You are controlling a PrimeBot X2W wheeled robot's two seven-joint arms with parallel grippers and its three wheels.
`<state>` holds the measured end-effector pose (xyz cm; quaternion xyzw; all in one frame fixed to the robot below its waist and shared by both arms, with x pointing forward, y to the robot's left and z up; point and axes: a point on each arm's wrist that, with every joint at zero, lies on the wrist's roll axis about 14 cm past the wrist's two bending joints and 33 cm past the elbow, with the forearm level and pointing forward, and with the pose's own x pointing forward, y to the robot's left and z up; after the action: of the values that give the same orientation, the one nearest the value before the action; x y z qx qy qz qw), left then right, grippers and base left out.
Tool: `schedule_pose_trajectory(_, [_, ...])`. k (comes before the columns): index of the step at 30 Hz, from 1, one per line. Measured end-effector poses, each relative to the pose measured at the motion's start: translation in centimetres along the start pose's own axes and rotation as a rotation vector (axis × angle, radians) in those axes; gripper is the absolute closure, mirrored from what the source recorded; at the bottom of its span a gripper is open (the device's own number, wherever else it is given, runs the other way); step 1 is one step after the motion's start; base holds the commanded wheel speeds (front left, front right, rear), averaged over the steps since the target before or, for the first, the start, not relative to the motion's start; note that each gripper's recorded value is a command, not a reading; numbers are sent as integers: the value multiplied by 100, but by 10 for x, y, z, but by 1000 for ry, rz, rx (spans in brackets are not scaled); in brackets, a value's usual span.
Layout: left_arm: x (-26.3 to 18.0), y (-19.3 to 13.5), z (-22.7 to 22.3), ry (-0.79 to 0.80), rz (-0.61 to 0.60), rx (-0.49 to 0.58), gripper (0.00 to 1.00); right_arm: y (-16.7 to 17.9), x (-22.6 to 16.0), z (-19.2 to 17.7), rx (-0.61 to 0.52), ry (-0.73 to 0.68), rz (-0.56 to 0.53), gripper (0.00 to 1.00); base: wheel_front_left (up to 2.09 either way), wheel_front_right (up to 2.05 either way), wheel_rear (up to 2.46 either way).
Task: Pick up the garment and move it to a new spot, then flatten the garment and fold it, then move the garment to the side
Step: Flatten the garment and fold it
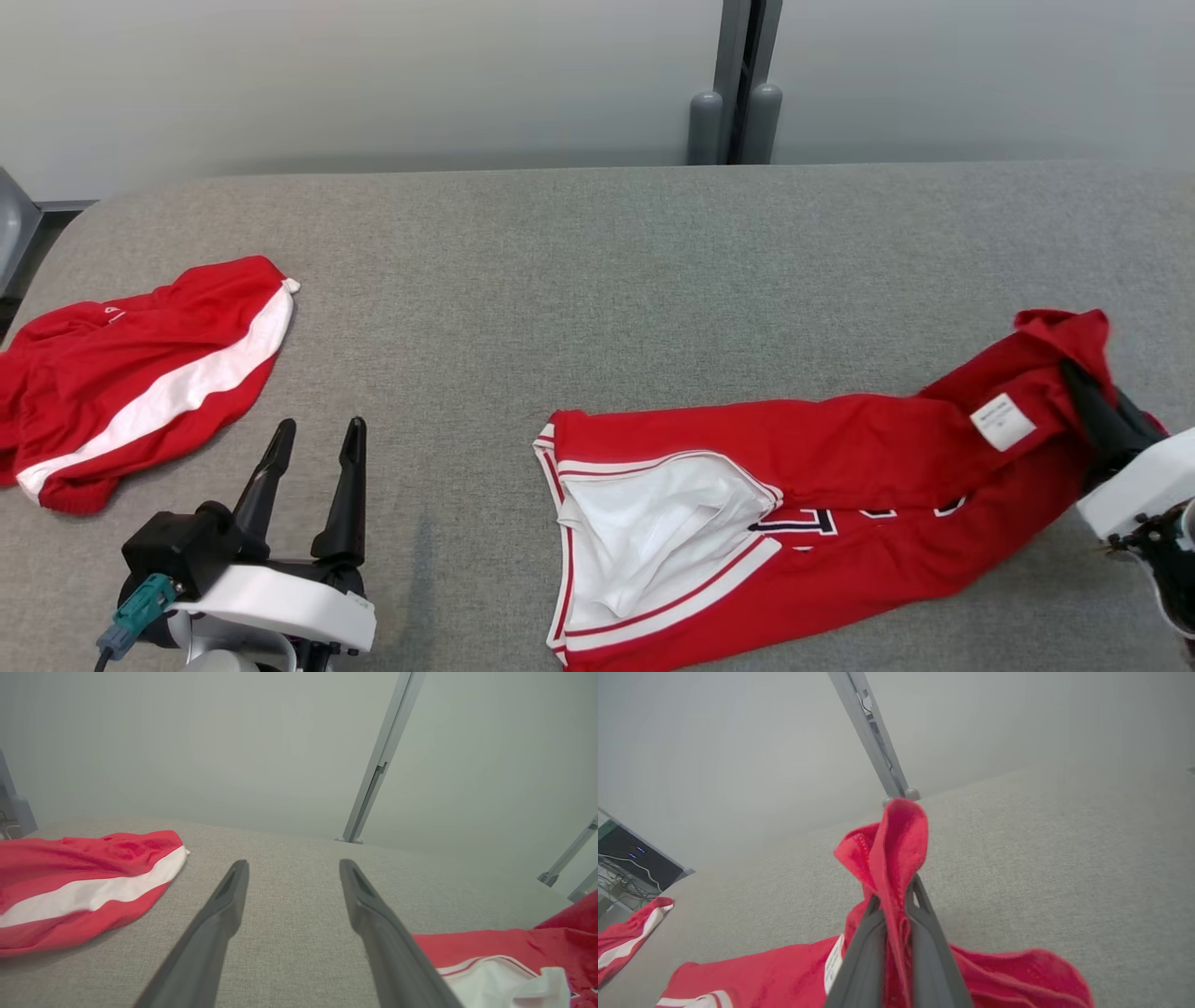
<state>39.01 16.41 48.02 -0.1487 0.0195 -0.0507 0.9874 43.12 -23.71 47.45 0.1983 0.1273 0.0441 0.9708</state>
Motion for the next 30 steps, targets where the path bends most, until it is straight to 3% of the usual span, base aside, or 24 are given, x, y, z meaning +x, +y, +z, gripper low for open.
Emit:
schedule_pose_trajectory(15, [-27, 20, 7, -26, 71, -10, 0, 169, -11, -28, 154, 120, 416, 100, 0, 0, 0])
schedule_pose_trajectory(30, [-73, 66, 15, -59, 232, -12, 0, 254, -5, -100, 216, 335, 563, 100, 0, 0, 0])
